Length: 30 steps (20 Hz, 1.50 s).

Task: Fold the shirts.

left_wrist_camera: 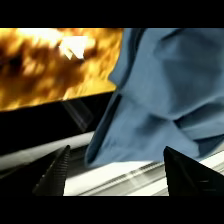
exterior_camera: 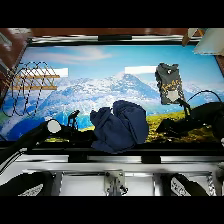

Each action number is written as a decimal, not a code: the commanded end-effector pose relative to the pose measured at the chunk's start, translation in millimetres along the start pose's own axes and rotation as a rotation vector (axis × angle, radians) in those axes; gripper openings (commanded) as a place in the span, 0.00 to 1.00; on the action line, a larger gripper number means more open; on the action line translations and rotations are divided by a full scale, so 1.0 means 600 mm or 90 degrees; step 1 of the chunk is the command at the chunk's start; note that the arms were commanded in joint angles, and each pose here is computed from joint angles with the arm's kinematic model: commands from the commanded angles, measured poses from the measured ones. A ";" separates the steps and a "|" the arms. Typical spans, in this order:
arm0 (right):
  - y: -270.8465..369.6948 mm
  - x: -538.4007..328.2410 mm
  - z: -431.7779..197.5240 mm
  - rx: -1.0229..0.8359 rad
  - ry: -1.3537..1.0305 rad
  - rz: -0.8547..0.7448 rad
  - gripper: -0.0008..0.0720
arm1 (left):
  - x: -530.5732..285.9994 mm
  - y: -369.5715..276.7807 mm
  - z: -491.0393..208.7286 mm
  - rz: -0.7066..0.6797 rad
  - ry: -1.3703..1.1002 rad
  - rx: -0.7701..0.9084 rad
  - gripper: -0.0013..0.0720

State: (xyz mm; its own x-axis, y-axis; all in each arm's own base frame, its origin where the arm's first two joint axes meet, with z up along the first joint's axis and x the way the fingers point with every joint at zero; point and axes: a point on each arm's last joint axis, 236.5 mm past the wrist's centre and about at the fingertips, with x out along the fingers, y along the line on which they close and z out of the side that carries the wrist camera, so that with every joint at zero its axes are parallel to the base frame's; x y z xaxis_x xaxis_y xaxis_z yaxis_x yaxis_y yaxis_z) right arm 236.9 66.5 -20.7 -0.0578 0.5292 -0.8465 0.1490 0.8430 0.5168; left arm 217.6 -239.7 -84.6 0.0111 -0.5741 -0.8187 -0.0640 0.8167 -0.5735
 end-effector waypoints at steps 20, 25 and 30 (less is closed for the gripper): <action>0.018 0.124 0.045 -0.005 0.045 0.009 0.88 | 0.055 0.005 -0.038 -0.028 0.088 -0.006 0.20; 0.014 0.130 0.046 0.000 0.051 0.009 0.58 | 0.054 0.005 -0.035 -0.030 0.085 0.009 0.06; 0.026 0.109 0.052 -0.057 0.039 0.009 0.11 | 0.000 -0.034 0.006 -0.049 0.043 0.108 0.06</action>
State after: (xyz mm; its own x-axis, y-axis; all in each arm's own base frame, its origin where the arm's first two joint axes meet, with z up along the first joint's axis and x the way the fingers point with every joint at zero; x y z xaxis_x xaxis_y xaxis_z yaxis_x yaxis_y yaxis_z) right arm 263.4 111.2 -81.6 -0.1250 0.5427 -0.8306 0.1238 0.8391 0.5297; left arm 212.8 -255.1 -98.8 -0.0763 -0.6148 -0.7849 0.0199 0.7861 -0.6177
